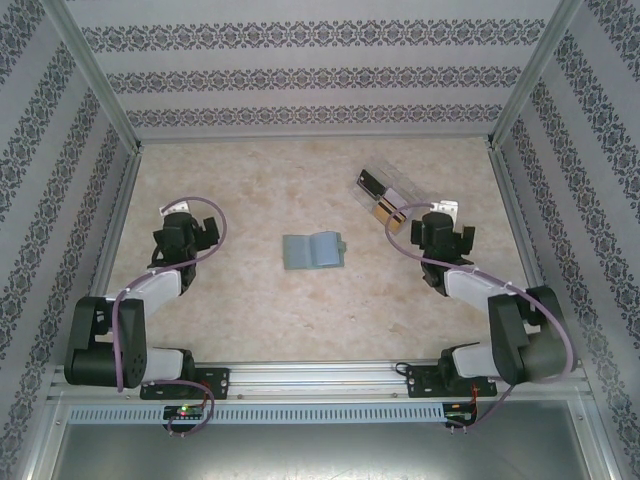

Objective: Take the credit cards out of the card holder

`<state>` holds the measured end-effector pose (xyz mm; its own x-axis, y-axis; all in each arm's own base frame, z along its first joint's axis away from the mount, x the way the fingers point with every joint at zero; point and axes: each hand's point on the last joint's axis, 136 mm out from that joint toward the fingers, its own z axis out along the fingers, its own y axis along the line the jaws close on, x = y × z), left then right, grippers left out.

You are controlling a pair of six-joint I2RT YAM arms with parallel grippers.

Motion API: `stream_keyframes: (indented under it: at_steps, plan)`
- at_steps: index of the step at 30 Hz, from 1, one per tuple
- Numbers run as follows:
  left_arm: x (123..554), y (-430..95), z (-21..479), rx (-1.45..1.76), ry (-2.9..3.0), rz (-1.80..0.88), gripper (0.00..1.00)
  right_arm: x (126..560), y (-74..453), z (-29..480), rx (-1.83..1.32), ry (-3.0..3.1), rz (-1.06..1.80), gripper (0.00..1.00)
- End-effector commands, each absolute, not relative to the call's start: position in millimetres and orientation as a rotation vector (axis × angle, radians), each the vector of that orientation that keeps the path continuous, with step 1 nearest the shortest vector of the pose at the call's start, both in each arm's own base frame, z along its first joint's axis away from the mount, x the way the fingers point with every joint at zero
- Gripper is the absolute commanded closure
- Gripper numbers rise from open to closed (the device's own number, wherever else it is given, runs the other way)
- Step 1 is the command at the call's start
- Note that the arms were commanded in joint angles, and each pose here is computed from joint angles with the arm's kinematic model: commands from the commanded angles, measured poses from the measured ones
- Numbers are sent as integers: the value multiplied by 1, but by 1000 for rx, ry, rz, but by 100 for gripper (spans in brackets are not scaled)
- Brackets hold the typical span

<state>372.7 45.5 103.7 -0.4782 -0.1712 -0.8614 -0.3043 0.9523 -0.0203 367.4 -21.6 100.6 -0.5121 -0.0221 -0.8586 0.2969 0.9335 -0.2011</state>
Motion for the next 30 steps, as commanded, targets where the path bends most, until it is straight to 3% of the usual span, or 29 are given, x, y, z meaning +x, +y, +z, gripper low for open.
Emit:
stream_keyframes:
  at_steps: [1, 12, 30]
  plan:
    - [392, 34, 135, -183, 1943, 110, 1, 389, -10, 127, 123, 1942, -312, 2]
    - [385, 13, 119, -60, 1915, 17, 1, 396, 0, 117, 50, 1893, -125, 2]
    - [398, 15, 83, -68, 1965, 25, 0, 394, -1, 107, 51, 1875, -81, 2]
